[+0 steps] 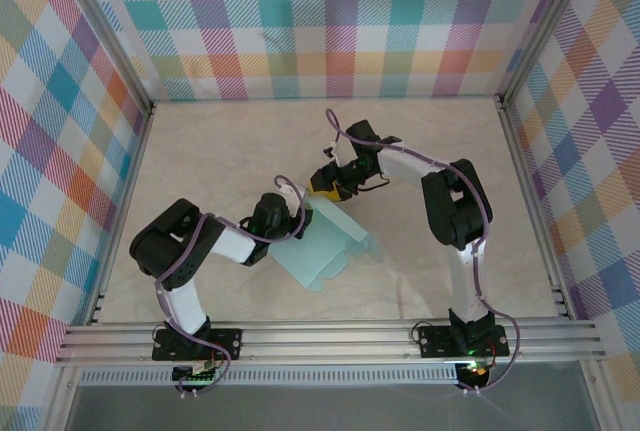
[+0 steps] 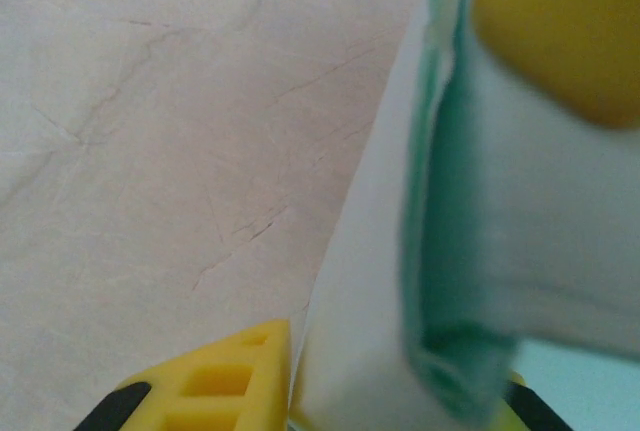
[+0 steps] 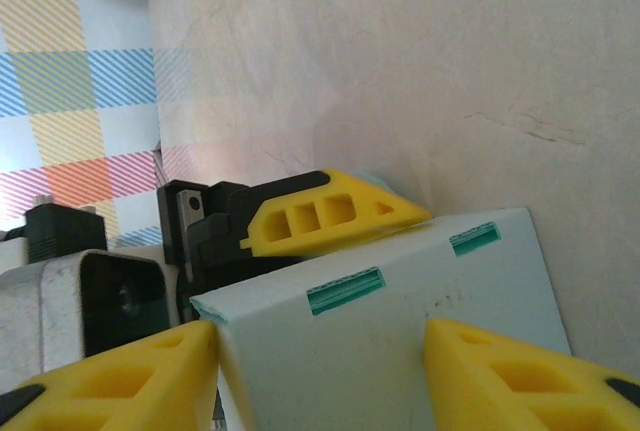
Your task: Fold the paper box
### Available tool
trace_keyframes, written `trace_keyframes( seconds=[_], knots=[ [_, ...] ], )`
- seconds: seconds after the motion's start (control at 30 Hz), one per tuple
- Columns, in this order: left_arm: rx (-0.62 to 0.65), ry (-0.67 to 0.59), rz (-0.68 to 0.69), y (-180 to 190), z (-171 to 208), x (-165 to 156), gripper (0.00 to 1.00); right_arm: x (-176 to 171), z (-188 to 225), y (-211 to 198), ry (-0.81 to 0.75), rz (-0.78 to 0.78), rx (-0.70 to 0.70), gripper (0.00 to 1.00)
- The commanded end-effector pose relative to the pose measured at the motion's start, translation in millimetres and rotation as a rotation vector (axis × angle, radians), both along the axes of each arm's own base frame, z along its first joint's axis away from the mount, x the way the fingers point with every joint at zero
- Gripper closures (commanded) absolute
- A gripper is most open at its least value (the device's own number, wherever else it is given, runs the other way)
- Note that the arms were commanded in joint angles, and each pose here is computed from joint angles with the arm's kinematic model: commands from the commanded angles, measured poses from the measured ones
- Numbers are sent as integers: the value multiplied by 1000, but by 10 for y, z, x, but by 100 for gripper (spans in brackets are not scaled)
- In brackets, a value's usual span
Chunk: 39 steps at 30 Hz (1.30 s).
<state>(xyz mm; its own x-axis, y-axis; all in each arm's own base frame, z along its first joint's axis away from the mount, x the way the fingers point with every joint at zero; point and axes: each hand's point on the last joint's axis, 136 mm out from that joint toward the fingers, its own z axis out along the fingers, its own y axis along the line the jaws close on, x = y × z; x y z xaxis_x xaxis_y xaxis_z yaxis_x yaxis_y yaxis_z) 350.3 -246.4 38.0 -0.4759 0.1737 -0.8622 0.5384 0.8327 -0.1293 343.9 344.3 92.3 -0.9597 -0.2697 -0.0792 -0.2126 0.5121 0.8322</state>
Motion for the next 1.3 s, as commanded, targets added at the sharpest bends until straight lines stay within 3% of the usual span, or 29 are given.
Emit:
trace_keyframes(
  seconds=[0.0,0.1,0.33,0.7,1.03,1.27],
  knots=[
    [-22,-30,-11,-113,78,76,79,-202,-368,-48,92,22,-70,46],
    [-41,-25,-17,-156,98,96,80,-226,-368,-26,99,29,-62,45],
    [-46,-17,-12,-157,99,98,95,-254,-351,11,99,35,-59,46],
    [-58,-3,4,-152,117,118,100,-221,-223,50,57,3,-53,45],
    [-104,2,-32,-211,277,97,100,208,352,-253,-91,-212,-59,21],
    [-133,26,-16,-236,341,164,100,473,669,-769,-206,-399,-37,19]
  ],
)
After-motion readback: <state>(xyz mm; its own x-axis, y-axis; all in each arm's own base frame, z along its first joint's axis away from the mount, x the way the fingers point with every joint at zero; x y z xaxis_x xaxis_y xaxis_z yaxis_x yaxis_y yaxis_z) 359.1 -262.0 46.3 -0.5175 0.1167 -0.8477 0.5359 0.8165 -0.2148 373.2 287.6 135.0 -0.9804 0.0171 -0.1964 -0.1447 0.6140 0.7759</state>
